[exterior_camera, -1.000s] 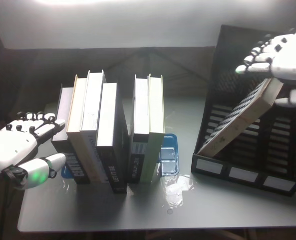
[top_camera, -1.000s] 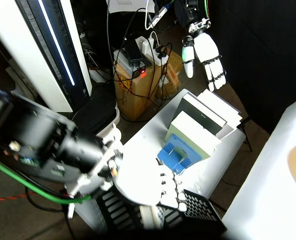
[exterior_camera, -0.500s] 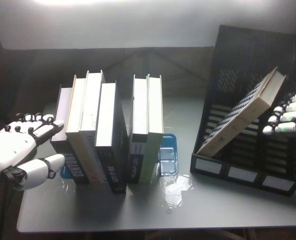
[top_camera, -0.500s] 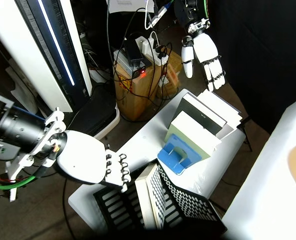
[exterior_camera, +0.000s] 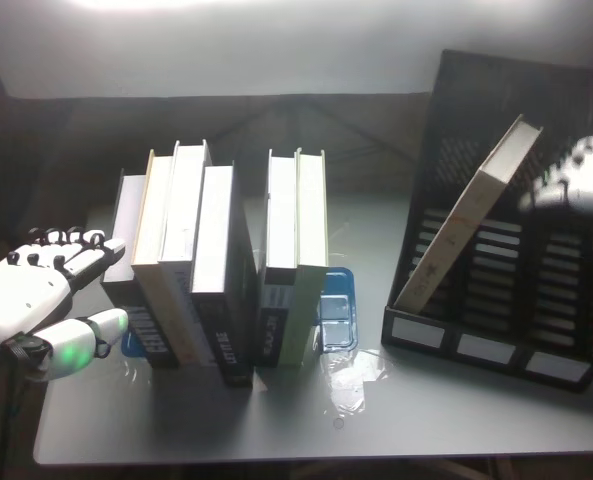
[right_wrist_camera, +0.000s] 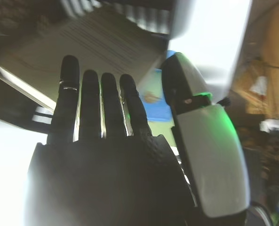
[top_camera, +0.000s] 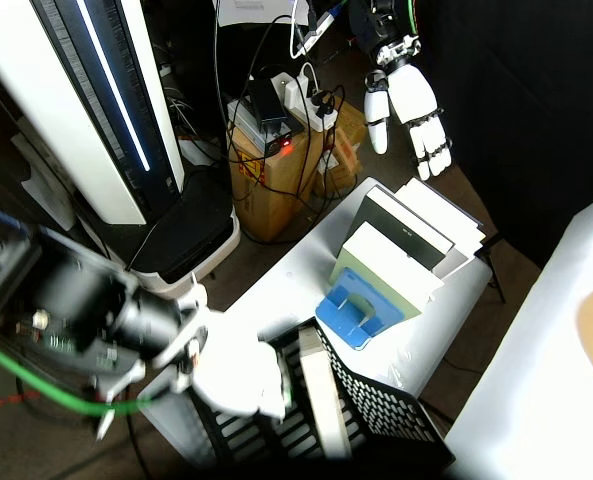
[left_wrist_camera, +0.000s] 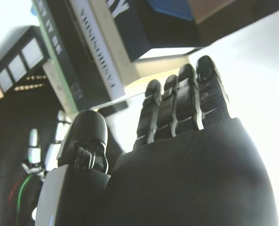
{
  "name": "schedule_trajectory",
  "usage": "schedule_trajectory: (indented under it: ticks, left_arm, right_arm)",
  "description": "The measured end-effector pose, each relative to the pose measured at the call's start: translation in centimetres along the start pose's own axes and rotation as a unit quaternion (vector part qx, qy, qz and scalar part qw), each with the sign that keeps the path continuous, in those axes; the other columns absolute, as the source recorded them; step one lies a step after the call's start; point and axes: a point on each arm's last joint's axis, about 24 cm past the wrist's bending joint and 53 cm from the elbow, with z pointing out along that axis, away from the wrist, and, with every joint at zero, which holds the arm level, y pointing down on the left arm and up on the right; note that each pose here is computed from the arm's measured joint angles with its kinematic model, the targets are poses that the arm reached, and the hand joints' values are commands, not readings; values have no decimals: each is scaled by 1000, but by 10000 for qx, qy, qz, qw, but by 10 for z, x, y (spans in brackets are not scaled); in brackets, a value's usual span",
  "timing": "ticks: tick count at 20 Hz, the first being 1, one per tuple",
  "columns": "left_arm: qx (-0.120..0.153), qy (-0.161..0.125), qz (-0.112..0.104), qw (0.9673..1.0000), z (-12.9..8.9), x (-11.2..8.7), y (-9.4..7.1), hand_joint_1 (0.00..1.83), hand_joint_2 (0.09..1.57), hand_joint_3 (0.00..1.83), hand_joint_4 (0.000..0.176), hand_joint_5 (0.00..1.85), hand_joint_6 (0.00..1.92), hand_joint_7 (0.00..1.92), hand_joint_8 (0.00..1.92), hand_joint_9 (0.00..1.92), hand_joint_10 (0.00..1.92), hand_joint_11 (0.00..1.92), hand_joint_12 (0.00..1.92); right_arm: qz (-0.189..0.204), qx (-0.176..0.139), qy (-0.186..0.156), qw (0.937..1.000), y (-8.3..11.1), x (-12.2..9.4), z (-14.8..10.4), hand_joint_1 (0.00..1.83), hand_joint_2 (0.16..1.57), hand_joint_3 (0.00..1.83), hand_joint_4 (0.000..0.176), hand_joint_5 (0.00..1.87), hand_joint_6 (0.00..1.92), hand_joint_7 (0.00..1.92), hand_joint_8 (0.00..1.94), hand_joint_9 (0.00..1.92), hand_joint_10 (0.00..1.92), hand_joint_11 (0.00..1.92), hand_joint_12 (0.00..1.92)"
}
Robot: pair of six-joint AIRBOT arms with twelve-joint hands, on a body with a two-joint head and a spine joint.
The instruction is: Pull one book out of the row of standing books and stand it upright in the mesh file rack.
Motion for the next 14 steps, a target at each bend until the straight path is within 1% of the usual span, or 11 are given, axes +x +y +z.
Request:
schedule_trajectory:
  ticks: [1,2,3,4,5,6,7,8,11,14]
  left_arm:
    - [17,8,12,10000,0,0,-1,0,1550,0,0,75,5,0,0,0,0,0,0]
    - [58,23,43,10000,0,1,-3,0,1560,4,0,82,8,0,0,0,0,0,0]
    - [73,39,57,9999,0,2,-3,0,1564,5,0,80,7,0,0,0,0,0,0]
    - [56,26,53,10000,0,1,-2,0,1563,4,0,78,6,0,0,0,0,0,0]
    - [17,-3,17,10000,0,0,0,0,1563,4,0,87,9,0,0,0,0,0,0]
    - [-5,-28,4,10000,1,-2,1,0,1558,1,0,89,10,0,0,0,0,0,0]
    - [4,-33,2,10000,1,-3,1,0,1560,2,0,89,10,0,0,0,0,0,0]
    - [41,-9,31,10000,1,-1,-1,0,1558,1,0,90,10,0,0,0,0,0,0]
    - [34,-7,27,10000,1,-1,-1,0,1558,1,0,87,8,0,0,0,0,0,0]
    - [39,-8,28,10000,1,-1,-1,0,1551,0,0,73,2,0,0,0,0,0,0]
  right_arm:
    - [38,39,-182,9998,-3,-17,1,601,1472,17,0,0,0,0,0,3,1,0,83]
    - [97,95,-386,9992,-6,-35,4,633,1475,11,0,0,0,0,0,0,0,0,37]
    - [175,133,-500,9985,-7,-42,9,752,1450,0,0,0,0,0,0,0,0,0,7]
    - [214,114,-507,9984,-2,-43,15,827,1434,0,0,3,1,0,0,0,0,0,1]
    - [228,48,-436,9988,5,-40,19,830,1428,0,0,6,2,0,0,0,0,5,3]
    - [221,-27,-375,9990,14,-36,23,795,1438,0,0,6,1,0,0,0,0,2,3]
    - [234,-68,-353,9991,19,-35,25,775,1448,0,0,0,0,0,0,0,0,0,0]
    - [229,-103,-339,9991,23,-34,27,796,1449,1,0,0,0,0,0,0,0,0,0]
    - [214,-61,-366,9991,20,-37,27,828,1451,1,0,3,1,0,0,0,0,11,6]
    - [144,-67,-469,9988,21,-48,26,791,1451,1,0,0,0,0,0,0,0,2,8]
